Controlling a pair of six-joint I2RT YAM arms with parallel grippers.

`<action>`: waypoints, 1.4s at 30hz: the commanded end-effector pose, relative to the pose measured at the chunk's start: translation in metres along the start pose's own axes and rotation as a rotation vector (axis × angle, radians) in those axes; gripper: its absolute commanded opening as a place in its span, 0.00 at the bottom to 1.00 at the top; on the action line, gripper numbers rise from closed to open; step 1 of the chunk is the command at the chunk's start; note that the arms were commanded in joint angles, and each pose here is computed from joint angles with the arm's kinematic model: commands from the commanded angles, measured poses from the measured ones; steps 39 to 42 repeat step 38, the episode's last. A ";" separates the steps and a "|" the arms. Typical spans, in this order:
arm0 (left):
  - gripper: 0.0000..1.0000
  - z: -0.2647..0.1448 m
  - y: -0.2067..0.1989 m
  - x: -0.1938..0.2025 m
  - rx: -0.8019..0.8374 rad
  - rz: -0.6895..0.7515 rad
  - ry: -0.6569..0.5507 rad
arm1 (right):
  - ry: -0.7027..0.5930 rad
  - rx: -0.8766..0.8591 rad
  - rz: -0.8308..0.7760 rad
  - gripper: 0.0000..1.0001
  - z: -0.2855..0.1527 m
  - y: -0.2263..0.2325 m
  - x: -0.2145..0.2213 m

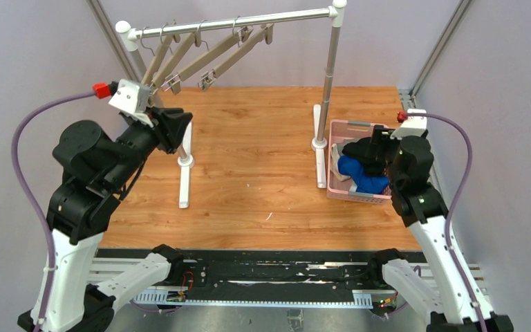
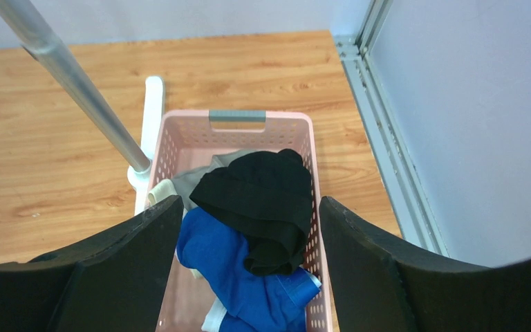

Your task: Remove the underwear clipped to the hanger

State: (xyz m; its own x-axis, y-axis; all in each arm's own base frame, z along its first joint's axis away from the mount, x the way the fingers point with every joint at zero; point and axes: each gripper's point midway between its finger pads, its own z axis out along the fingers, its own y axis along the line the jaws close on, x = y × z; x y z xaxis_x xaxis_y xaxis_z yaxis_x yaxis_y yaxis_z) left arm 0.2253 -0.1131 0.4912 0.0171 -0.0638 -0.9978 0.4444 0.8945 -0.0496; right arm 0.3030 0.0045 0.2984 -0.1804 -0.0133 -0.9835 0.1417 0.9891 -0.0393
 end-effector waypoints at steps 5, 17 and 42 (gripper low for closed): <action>0.39 -0.052 0.047 0.019 -0.257 0.017 -0.041 | -0.025 -0.003 0.042 0.74 -0.037 -0.013 0.000; 0.44 -0.080 0.072 0.120 -0.410 -0.024 0.146 | -0.040 -0.013 0.073 0.74 -0.060 -0.019 0.002; 0.98 -0.099 0.097 0.165 -0.578 -0.047 0.181 | -0.009 0.014 0.066 0.75 -0.055 -0.021 0.010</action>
